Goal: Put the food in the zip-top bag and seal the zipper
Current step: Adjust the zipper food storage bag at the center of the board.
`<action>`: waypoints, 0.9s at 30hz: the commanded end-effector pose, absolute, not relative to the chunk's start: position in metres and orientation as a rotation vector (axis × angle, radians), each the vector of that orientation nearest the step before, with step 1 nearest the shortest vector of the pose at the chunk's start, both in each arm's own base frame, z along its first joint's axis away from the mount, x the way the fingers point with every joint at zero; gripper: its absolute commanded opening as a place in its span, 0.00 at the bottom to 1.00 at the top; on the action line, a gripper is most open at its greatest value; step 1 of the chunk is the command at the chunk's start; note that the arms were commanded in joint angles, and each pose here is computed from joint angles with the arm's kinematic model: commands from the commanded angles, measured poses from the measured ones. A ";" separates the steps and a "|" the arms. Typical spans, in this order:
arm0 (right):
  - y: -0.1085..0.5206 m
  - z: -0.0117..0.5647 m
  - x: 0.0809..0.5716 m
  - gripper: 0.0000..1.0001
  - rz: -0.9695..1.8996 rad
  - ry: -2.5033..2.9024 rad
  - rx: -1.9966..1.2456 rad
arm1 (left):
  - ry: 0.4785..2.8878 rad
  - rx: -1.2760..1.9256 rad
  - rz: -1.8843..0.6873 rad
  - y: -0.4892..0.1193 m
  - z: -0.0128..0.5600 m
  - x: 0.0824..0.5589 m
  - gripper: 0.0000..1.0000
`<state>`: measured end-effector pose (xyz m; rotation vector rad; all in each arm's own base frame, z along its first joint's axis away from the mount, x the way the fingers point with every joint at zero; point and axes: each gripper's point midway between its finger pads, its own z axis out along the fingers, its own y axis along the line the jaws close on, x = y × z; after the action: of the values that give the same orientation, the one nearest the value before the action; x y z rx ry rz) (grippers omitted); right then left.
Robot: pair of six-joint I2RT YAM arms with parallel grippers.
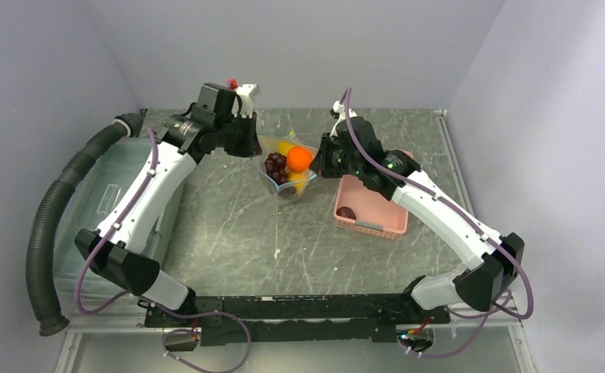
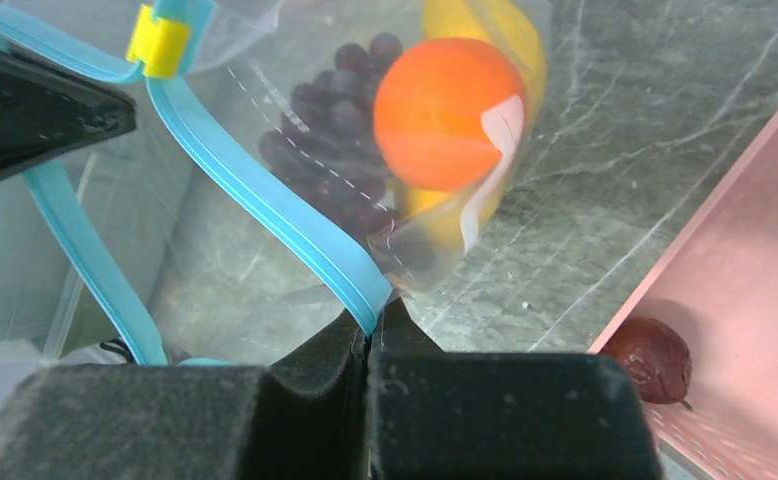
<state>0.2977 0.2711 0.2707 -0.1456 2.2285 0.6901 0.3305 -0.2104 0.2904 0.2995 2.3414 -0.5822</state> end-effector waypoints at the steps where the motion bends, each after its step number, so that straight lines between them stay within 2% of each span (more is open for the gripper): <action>1: 0.287 0.274 0.298 0.00 0.745 2.218 -0.155 | 2.317 0.332 -0.497 -0.195 0.303 0.327 0.00; 12: 0.328 0.211 0.298 0.00 0.841 2.351 -0.190 | 2.323 0.338 -0.370 -0.173 0.299 0.320 0.00; 23: 0.351 0.154 0.291 0.00 0.804 2.440 -0.184 | 2.379 0.413 -0.414 -0.176 0.260 0.302 0.00; 27: 0.336 0.143 0.291 0.16 0.715 2.454 -0.169 | 2.428 0.444 -0.441 -0.185 0.237 0.293 0.00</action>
<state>0.2802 0.3424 0.1385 -0.2126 2.5055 0.7582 0.2934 -0.1675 0.2286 0.3870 2.5092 -0.3573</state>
